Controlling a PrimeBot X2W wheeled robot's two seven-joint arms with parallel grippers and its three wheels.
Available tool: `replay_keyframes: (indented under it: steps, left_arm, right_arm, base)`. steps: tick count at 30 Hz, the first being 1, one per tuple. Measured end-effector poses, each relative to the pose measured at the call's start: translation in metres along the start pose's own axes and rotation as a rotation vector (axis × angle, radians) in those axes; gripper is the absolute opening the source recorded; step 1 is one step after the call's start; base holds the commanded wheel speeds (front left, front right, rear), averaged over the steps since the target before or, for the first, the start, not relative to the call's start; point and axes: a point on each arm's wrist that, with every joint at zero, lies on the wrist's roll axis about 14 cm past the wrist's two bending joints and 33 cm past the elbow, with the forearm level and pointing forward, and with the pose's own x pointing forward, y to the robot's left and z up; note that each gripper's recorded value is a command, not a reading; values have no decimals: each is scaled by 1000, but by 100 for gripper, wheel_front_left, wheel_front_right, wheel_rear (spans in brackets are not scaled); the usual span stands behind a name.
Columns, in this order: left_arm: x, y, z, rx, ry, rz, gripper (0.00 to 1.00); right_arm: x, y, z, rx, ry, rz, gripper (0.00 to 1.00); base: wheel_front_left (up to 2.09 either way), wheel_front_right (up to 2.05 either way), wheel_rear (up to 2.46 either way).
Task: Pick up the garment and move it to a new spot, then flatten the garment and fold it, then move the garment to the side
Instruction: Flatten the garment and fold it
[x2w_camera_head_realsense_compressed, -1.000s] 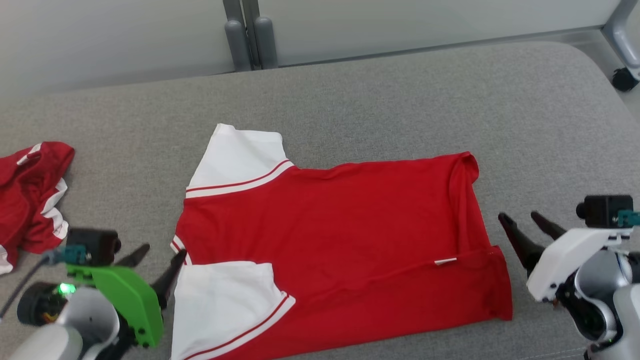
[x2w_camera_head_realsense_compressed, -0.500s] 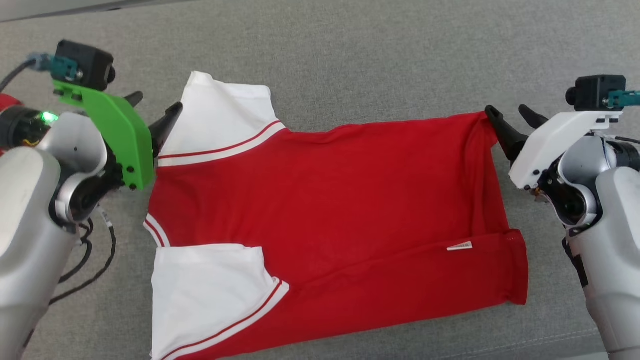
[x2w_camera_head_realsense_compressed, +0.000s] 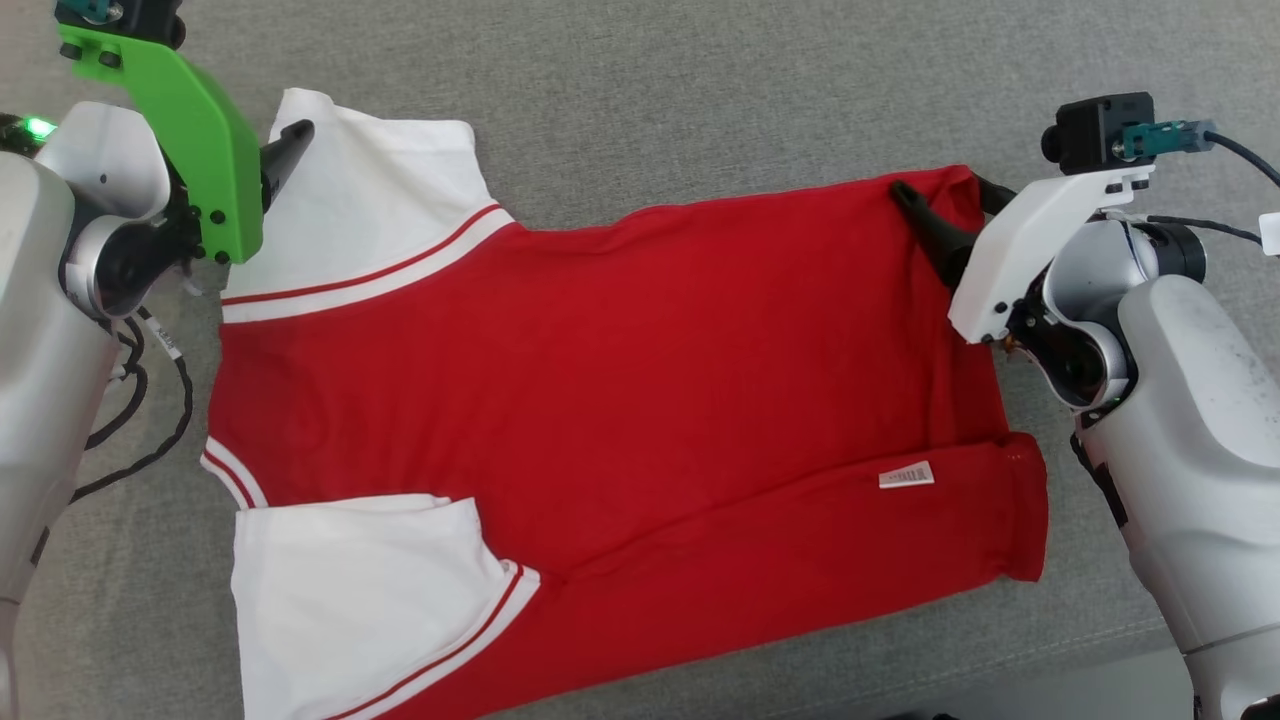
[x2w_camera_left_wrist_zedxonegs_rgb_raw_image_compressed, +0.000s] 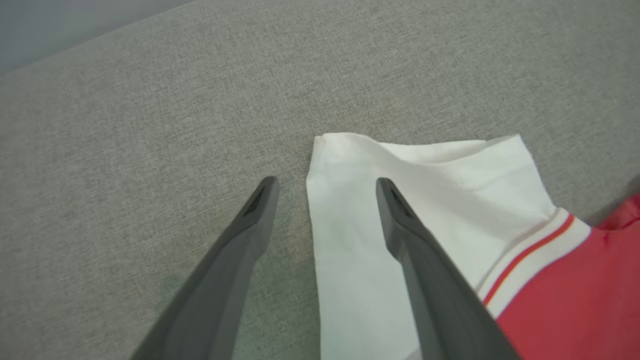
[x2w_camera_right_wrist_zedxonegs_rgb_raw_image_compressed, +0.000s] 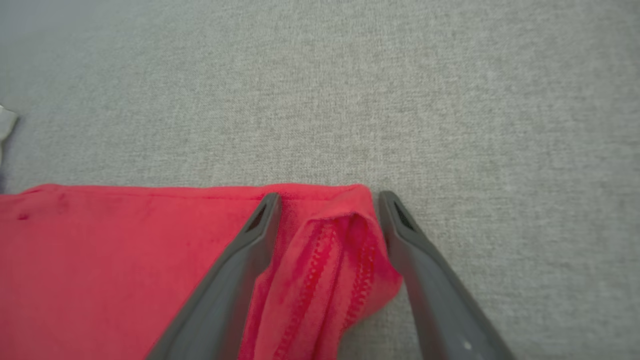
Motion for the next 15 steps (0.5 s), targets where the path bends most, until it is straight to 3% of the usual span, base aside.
replay_keyframes:
  steps: [6, 8, 9, 10, 11, 12, 13, 14, 15]
  left_arm:
    - [23, -5, -9, -10, 51, -25, 100]
    - [29, -5, -15, -8, 73, -30, 100]
    - [31, -5, -15, -7, 71, -30, 94]
    - [32, -4, -14, -3, 74, -28, 47]
    - [33, -4, -14, -3, 73, -29, 16]
    - [33, -3, -14, -1, 71, -26, 0]
    - [33, -1, -14, -1, 73, -23, 0]
    - [32, 1, -15, 1, 75, -16, 0]
    - [31, 4, -15, 6, 72, -9, 0]
  right_arm:
    - [-2, -2, -3, 1, -10, 4, 100]
    - [-3, -4, -5, 3, -11, 1, 78]
    - [-3, -6, -6, 5, -10, -1, 56]
    - [-4, -7, -6, 6, -11, -2, 42]
    - [-4, -8, -7, 6, -9, -4, 36]
    - [-4, -9, -7, 4, -12, -5, 28]
    - [-4, -9, -7, 6, -12, -4, 7]
    - [-4, -9, -7, 4, -14, -3, 0]
    - [-3, -8, -7, 6, -16, 2, 0]
  base:
    - [0, 0, 0]
    - [0, 0, 0]
    - [0, 0, 0]
    - [0, 0, 0]
    - [0, 0, 0]
    - [0, 0, 0]
    - [0, 0, 0]
    - [0, 0, 0]
    - [0, 0, 0]
